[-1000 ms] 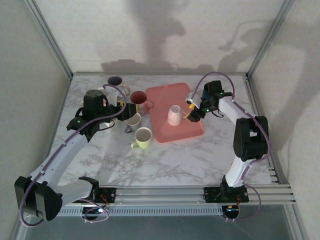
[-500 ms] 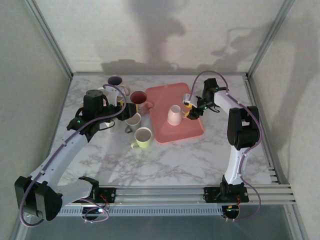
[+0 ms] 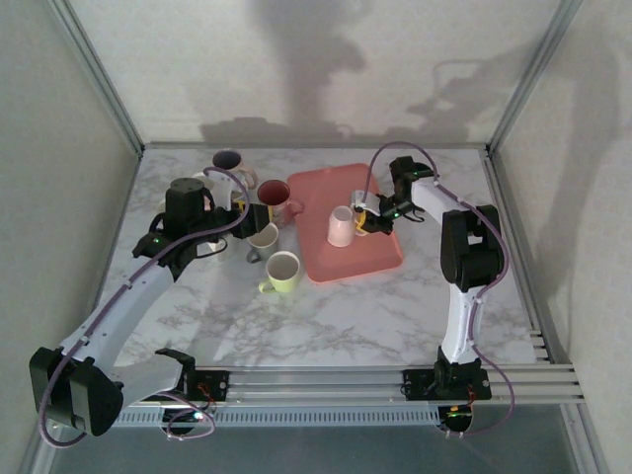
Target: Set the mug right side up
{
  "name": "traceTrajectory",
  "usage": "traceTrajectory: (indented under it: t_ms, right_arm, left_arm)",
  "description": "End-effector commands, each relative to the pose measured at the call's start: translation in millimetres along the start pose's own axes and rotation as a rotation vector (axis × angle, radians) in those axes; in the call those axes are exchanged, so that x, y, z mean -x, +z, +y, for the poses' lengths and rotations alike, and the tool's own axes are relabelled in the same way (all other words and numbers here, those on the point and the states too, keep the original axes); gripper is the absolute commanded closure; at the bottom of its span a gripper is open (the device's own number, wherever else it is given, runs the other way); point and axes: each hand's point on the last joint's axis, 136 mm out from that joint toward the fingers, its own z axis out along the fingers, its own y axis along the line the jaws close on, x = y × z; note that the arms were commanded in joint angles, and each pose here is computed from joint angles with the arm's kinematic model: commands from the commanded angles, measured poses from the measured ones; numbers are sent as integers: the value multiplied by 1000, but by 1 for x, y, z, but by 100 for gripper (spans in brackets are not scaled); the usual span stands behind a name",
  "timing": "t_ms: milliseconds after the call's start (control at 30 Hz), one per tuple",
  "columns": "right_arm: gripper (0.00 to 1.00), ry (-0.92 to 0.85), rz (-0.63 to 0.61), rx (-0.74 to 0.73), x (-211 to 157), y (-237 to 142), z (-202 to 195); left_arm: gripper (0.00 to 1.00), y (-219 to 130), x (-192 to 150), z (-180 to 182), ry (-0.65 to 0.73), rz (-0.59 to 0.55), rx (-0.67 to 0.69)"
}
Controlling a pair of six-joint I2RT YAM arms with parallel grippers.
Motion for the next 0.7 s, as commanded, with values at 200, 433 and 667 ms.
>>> traceTrajectory:
  t_ms: [200, 433, 667]
  right_arm:
    - [100, 519, -440, -157, 116, -98, 9]
    - [100, 852, -724, -48, 183, -143, 33]
    - [100, 1018, -980, 42, 226, -162, 50]
  left_arm:
    - [41, -3, 10, -19, -193, -105, -137]
    - [36, 8, 8, -39, -464, -150, -283]
    - [36, 12, 24, -86, -649, -215, -510]
